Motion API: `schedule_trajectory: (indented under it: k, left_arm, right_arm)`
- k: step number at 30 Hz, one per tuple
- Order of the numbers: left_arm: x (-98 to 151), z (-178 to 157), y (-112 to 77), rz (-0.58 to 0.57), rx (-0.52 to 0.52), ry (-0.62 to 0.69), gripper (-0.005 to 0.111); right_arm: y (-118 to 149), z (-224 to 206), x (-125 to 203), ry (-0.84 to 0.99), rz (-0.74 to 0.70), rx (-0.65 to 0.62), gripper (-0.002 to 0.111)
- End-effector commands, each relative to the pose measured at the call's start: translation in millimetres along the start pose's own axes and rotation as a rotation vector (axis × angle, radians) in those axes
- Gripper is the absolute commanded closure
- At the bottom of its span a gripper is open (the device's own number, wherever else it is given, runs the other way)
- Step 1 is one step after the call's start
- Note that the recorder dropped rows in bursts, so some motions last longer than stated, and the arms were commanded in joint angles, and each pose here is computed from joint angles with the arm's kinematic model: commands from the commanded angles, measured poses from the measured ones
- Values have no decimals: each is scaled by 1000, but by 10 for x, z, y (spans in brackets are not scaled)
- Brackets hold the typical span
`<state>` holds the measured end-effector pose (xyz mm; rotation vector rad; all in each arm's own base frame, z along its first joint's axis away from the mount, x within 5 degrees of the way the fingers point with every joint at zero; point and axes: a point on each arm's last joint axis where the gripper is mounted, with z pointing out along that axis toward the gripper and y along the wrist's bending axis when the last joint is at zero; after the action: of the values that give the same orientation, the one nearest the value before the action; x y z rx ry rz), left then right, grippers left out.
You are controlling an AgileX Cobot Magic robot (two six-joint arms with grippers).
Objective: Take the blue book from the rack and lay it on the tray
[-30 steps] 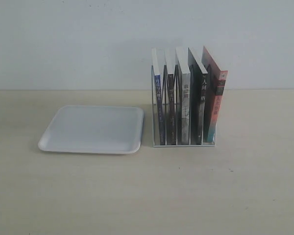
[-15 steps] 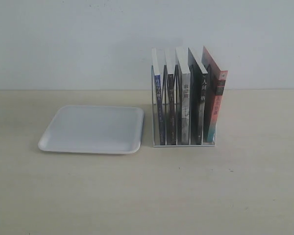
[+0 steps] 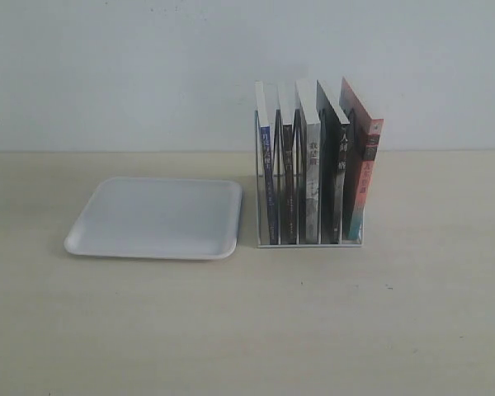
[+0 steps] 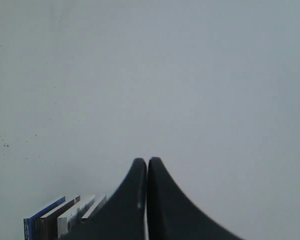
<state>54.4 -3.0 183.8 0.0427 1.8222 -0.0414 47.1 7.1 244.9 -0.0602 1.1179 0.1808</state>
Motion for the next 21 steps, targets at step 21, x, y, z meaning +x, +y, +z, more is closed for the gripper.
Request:
schedule_trajectory:
  k: [21]
  left_arm:
    - [-5, 0, 2, 3, -4, -16, 103]
  right_arm:
    - [46, 575, -813, 289, -9, 5, 108]
